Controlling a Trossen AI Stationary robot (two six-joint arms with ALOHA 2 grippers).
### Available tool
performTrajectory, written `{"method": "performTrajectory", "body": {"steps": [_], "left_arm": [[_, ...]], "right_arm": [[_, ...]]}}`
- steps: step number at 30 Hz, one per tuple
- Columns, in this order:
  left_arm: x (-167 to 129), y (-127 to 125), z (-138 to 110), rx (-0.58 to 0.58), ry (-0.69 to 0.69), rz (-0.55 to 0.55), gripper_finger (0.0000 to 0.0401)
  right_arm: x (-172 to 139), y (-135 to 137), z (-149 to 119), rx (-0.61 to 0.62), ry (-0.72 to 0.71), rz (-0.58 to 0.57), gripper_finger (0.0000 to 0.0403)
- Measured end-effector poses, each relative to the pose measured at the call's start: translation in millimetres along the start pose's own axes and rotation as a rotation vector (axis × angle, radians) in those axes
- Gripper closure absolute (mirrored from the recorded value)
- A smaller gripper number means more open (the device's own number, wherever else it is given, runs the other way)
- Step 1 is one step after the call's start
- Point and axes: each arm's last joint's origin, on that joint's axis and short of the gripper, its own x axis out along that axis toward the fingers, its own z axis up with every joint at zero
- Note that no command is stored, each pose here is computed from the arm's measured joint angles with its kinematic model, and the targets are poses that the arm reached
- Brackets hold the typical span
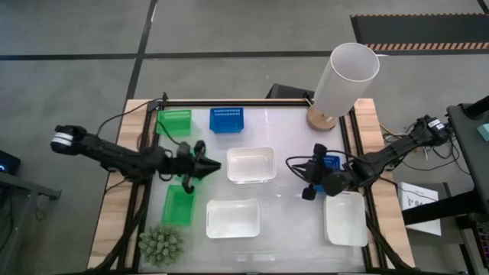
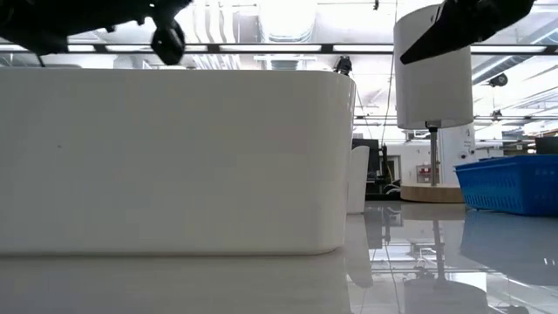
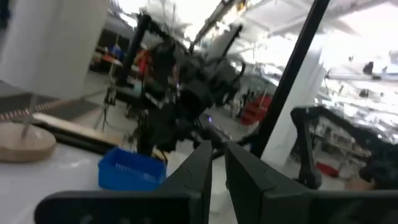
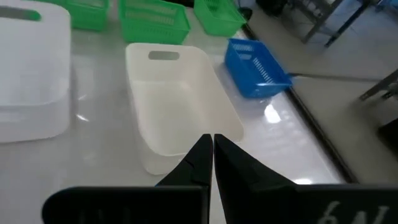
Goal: Stack baskets by color
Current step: Stack the bottom right white bin on the top white bin
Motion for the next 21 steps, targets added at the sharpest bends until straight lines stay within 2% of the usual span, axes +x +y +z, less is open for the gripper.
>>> {"method": "performTrajectory", "body": {"steps": [7,11,13,16,21], "left_arm": [[19.9,-3.5,-1.8,0.002,0.038,-0.045,0.0373],[19.8,-4.4,0.6,0.001,0.027,-0.051,0.0373],[18.6,-4.7,2.6,0.001,0.018,-0.053,0.0373],[16.9,-5.8,6.2,0.004,0.003,-0.058,0.0373],[15.0,-6.6,8.9,0.034,-0.009,-0.062,0.0373]], "right_arm": [[-5.6,12.1,6.2,0.281,0.137,0.436,0.0394],[-6.1,17.3,2.5,0.546,0.314,0.554,0.0394],[-5.6,19.4,-4.4,0.658,0.454,0.551,0.0394],[-3.8,20.5,-24.5,0.762,0.716,0.416,0.0394],[-7.5,23.8,-47.5,0.773,1.108,0.164,0.0394]]}}
